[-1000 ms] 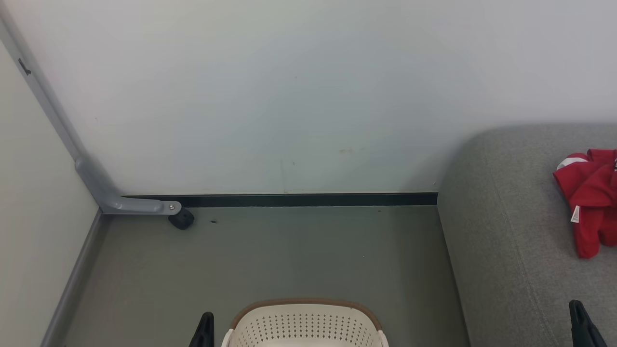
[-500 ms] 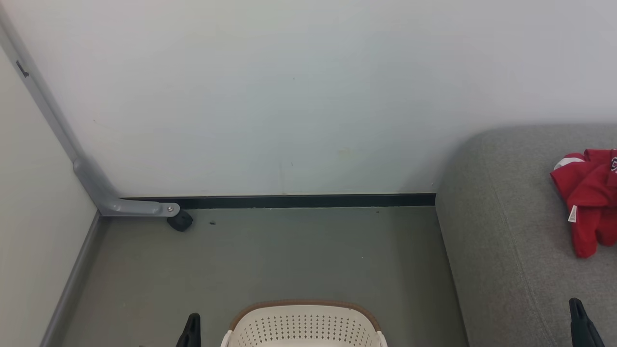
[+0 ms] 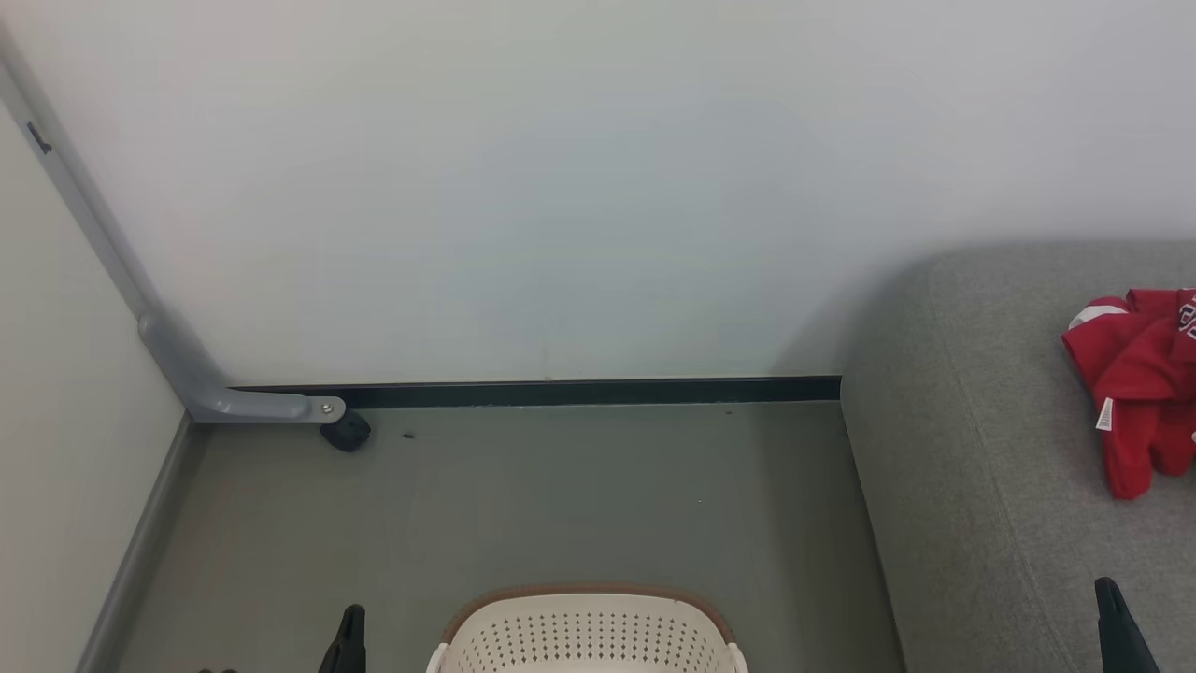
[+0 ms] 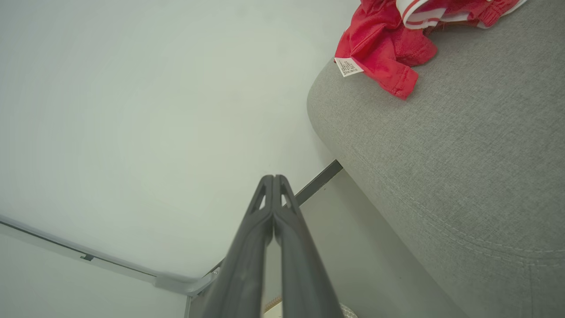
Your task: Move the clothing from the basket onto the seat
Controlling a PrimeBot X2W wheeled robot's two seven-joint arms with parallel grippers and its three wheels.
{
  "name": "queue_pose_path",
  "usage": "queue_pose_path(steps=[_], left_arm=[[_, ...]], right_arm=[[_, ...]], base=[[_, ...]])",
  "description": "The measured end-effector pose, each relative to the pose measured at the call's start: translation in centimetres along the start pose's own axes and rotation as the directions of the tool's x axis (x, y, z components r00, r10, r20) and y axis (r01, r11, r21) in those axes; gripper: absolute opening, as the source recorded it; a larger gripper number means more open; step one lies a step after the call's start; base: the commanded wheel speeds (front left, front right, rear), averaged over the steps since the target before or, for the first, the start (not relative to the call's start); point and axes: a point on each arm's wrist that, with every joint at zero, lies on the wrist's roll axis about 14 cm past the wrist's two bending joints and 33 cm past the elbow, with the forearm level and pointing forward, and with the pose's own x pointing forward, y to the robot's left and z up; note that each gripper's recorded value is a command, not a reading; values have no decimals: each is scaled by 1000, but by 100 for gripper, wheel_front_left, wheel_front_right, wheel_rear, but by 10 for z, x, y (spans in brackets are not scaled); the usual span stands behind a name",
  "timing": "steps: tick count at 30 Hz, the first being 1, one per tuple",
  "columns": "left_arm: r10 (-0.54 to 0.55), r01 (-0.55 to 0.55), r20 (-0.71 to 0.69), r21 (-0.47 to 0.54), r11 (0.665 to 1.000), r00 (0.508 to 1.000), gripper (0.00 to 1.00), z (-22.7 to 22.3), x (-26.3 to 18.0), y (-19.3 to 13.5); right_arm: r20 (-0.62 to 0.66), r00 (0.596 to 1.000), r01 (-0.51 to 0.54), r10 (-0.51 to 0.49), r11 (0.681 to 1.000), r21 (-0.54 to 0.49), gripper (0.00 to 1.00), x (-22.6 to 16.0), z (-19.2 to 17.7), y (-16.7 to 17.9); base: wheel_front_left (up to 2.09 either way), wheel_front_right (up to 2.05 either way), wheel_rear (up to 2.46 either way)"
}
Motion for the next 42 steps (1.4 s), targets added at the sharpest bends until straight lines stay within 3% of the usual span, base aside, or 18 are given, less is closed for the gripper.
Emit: queue_pose_path(steps=[12, 19, 29, 42], left_arm=[[10, -11, -6, -173, 985, 1000, 0, 6, 4, 7], [2, -2, 0, -284, 959, 1000, 0, 11, 8, 8], [-9, 13, 11, -419, 908, 1000, 0, 18, 12, 10], [-31, 49, 40, -578, 814, 999, 0, 29, 16, 11]], right_arm=[[-11, 1000, 13, -11, 984, 176, 0, 6, -4, -1], [-15, 1000, 15, -12, 961, 276, 0, 10, -7, 0], [-23, 1000, 13, -4, 908, 420, 0, 15, -11, 2], [-17, 1000, 0, 12, 818, 575, 0, 22, -13, 8]], base=[[0, 0, 0], [0, 0, 0], [0, 0, 0], [0, 0, 0]])
